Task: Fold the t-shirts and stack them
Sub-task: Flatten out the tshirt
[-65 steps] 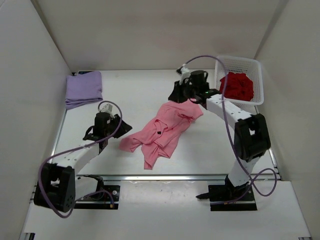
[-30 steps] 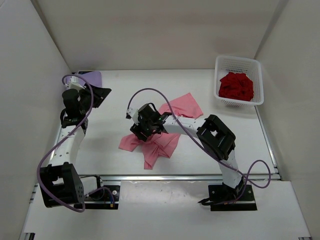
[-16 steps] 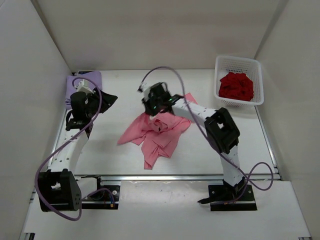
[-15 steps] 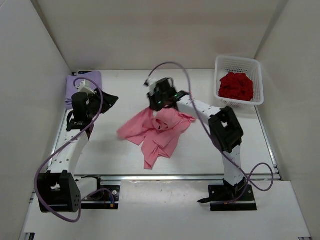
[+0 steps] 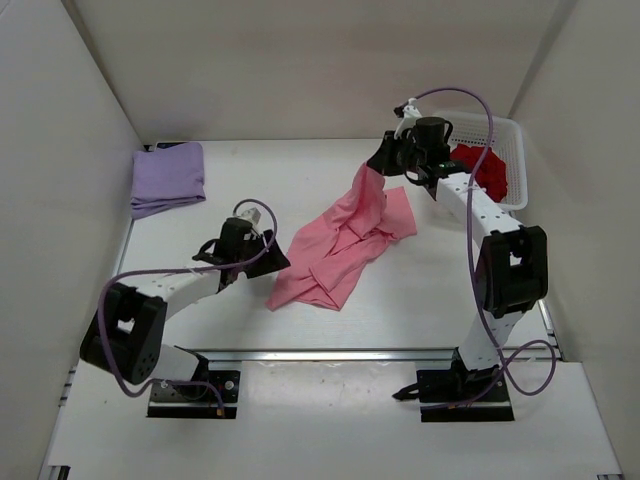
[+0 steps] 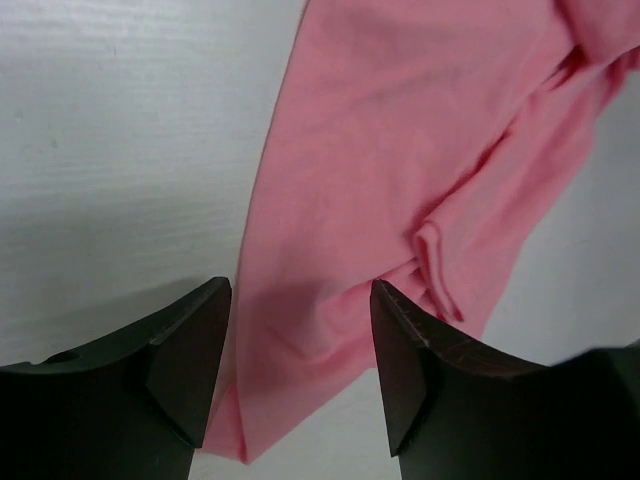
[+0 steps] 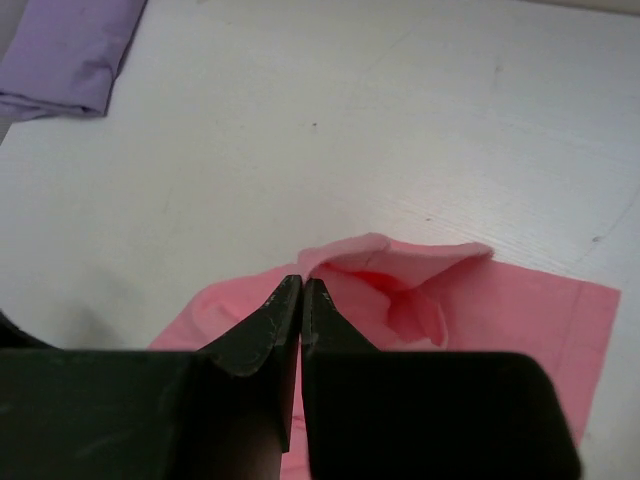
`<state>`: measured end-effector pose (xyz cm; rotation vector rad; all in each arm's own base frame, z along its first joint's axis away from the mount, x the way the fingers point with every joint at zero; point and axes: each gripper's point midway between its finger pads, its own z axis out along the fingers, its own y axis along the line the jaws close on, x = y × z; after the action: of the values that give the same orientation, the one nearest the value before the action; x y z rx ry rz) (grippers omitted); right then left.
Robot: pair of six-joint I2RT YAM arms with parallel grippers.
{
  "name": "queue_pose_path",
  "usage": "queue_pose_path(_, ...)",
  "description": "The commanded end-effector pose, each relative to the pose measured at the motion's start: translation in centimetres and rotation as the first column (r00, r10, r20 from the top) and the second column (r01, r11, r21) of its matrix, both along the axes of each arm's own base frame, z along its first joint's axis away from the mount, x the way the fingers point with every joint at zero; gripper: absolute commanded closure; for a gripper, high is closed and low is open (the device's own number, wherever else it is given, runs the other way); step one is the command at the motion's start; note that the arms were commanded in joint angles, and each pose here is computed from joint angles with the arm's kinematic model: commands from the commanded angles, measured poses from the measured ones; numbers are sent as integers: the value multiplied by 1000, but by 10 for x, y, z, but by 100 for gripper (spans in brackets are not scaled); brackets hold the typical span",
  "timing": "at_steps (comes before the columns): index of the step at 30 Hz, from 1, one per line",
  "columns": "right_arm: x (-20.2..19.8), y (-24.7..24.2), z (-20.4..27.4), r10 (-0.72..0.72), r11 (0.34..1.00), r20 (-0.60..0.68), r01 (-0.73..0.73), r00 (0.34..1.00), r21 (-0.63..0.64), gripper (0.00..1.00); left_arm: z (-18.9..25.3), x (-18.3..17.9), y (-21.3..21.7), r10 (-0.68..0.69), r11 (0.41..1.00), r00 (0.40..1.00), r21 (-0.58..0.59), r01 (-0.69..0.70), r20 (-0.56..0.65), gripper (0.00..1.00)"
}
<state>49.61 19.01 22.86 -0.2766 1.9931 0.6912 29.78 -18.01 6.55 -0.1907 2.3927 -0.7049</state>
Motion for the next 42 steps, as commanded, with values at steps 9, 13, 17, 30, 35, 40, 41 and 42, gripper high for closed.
queue_pose_path(9,-1,15,16,66,995,40,-68,997,72,100,-34,-35,22,2,989,999,150,6,-53,16)
queue_pose_path(13,-2,17,24,78,992,51,-83,996,101,100,-48,-40,5,-76,982,992,164,93,-105,38)
queue_pose_path(17,-3,16,34,76,991,71,-83,995,103,100,-60,-33,-1,-75,978,988,185,99,-134,67)
queue_pose_path(30,-67,16,194,10,997,370,-36,929,63,100,207,86,18,96,986,924,-163,-37,370,100)
queue_pose_path(35,-143,13,281,-50,999,563,29,825,46,100,334,75,78,232,971,757,-199,-137,611,100)
queue_pose_path(40,-232,21,357,-73,996,716,20,694,83,100,446,27,109,280,957,553,-188,-219,785,100)
queue_pose_path(41,-245,26,364,-69,997,732,22,678,73,100,461,17,112,281,956,525,-185,-227,804,100)
queue_pose_path(42,-251,19,375,-104,994,736,55,669,91,99,467,13,114,285,954,518,-186,-236,807,100)
